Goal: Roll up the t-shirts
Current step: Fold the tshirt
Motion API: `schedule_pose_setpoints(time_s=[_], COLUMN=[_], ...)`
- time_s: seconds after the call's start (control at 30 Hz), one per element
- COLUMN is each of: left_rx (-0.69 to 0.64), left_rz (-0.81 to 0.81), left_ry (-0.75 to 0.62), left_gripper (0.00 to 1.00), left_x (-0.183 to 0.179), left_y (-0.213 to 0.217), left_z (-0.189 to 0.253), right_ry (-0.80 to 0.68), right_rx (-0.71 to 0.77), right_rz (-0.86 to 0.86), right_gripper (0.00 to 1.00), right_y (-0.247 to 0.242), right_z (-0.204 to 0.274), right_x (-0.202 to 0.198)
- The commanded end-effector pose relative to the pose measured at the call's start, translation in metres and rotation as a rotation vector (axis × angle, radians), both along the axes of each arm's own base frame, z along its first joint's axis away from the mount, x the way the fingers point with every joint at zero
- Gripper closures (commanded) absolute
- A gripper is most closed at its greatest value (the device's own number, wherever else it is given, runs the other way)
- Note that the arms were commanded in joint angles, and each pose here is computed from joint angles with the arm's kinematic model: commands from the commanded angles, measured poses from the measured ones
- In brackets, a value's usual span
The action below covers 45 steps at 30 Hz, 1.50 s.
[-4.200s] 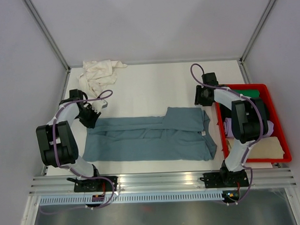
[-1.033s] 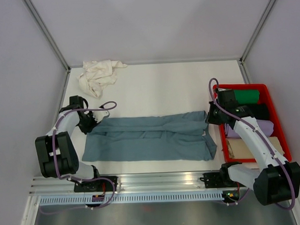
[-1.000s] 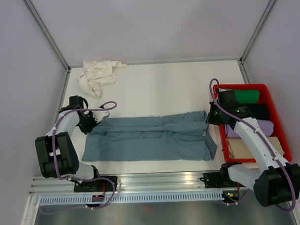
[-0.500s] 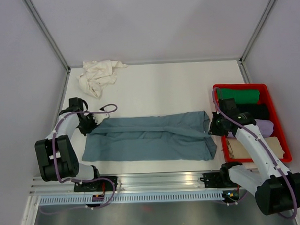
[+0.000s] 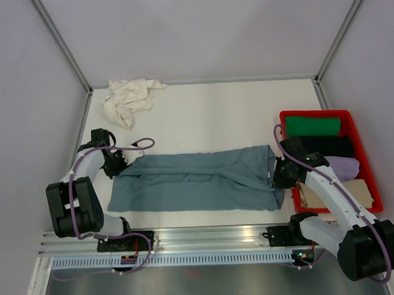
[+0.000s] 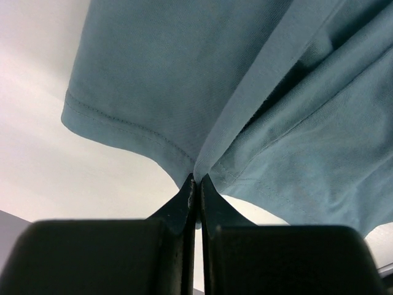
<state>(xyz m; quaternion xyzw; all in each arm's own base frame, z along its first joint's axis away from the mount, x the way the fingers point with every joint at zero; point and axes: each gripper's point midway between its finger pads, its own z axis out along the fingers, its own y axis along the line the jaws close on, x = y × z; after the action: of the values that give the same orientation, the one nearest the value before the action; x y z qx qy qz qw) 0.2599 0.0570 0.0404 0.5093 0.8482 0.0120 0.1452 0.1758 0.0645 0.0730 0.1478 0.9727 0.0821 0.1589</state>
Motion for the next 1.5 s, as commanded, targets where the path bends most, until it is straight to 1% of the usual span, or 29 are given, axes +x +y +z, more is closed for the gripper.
schedule_pose_setpoints(time_s=[0.0, 0.07, 0.33, 0.37, 0.4, 0.43, 0.47, 0.5, 0.53, 0.63, 0.7, 0.8, 0.83, 0.87, 0.93, 0.97, 1.0, 1.03, 1.07, 1.13, 1.17, 1.23, 1.33, 1.43, 1.47], left_rx=[0.024, 0.026, 0.039, 0.037, 0.037, 0.04, 0.046, 0.049, 0.058, 0.079, 0.088, 0.1, 0.1, 0.101, 0.088, 0.082, 0.078, 0.073, 0.065, 0.045, 0.037, 0.03, 0.03, 0.027, 0.023], left_rz=[-0.047, -0.05, -0.068, -0.07, -0.076, -0.078, -0.08, -0.082, -0.082, -0.083, -0.09, -0.097, -0.093, -0.083, -0.067, -0.052, -0.042, -0.035, -0.02, -0.009, -0.004, -0.001, 0.015, 0.022, 0.027], left_ry=[-0.024, -0.021, -0.018, -0.014, -0.006, 0.002, 0.008, 0.017, 0.018, 0.03, 0.03, 0.017, 0.012, -0.001, 0.005, 0.0, 0.002, 0.001, 0.005, 0.003, 0.006, 0.005, 0.012, 0.02, 0.024], left_gripper=[0.98, 0.98, 0.98, 0.96, 0.94, 0.85, 0.8, 0.75, 0.69, 0.64, 0.63, 0.62, 0.59, 0.59, 0.58, 0.58, 0.58, 0.58, 0.58, 0.58, 0.58, 0.58, 0.58, 0.58, 0.58], left_x=[0.006, 0.005, 0.003, 0.002, 0.0, -0.003, -0.004, -0.007, -0.008, -0.013, -0.015, -0.016, -0.015, -0.011, -0.012, -0.01, -0.01, -0.01, -0.011, -0.012, -0.013, -0.013, -0.014, -0.014, -0.014], left_y=[0.004, 0.005, 0.006, 0.005, 0.005, 0.006, 0.006, 0.007, 0.008, 0.011, 0.013, 0.014, 0.014, 0.015, 0.013, 0.013, 0.013, 0.012, 0.011, 0.008, 0.006, 0.004, 0.005, 0.005, 0.005], left_z=[0.002, 0.001, 0.0, -0.001, -0.004, -0.005, -0.006, -0.008, -0.007, 0.001, 0.012, 0.033, 0.038, 0.047, 0.052, 0.054, 0.054, 0.054, 0.053, 0.052, 0.051, 0.051, 0.05, 0.047, 0.047], right_ry=[0.017, -0.001, 0.032, 0.04, 0.037, 0.038, 0.037, 0.032, 0.019, -0.076, -0.154, -0.248, -0.277, -0.289, -0.297, -0.298, -0.293, -0.298, -0.3, -0.303, -0.301, -0.284, -0.243, -0.217, -0.211], right_rx=[-0.02, -0.065, -0.113, -0.123, -0.135, -0.134, -0.136, -0.133, -0.129, -0.124, -0.114, -0.048, -0.01, -0.005, -0.01, -0.017, 0.006, 0.001, 0.019, 0.025, 0.041, 0.049, 0.073, 0.123, 0.136], right_rz=[-0.031, -0.051, -0.052, -0.057, -0.052, -0.036, -0.031, -0.024, -0.017, 0.012, 0.047, 0.128, 0.163, 0.193, 0.3, 0.324, 0.36, 0.398, 0.426, 0.469, 0.508, 0.533, 0.566, 0.569, 0.57], right_gripper=[0.96, 0.96, 0.95, 0.95, 0.91, 0.86, 0.77, 0.58, 0.56, 0.54, 0.53, 0.53, 0.52, 0.52, 0.46, 0.42, 0.41, 0.39, 0.36, 0.33, 0.32, 0.32, 0.31, 0.32, 0.35], right_y=[0.001, -0.007, -0.007, -0.008, -0.008, -0.005, -0.004, -0.003, -0.001, 0.002, 0.008, 0.032, 0.047, 0.053, 0.073, 0.077, 0.086, 0.093, 0.1, 0.109, 0.114, 0.119, 0.123, 0.127, 0.129], right_z=[-0.004, -0.004, -0.013, -0.015, -0.015, -0.016, -0.015, -0.014, -0.011, 0.011, 0.031, 0.05, 0.052, 0.052, 0.045, 0.041, 0.037, 0.029, 0.026, 0.017, 0.013, -0.001, -0.019, -0.031, -0.033], right_x=[-0.006, -0.003, -0.012, -0.015, -0.015, -0.016, -0.015, -0.014, -0.011, 0.009, 0.027, 0.054, 0.069, 0.076, 0.094, 0.101, 0.104, 0.116, 0.12, 0.134, 0.135, 0.139, 0.131, 0.121, 0.118])
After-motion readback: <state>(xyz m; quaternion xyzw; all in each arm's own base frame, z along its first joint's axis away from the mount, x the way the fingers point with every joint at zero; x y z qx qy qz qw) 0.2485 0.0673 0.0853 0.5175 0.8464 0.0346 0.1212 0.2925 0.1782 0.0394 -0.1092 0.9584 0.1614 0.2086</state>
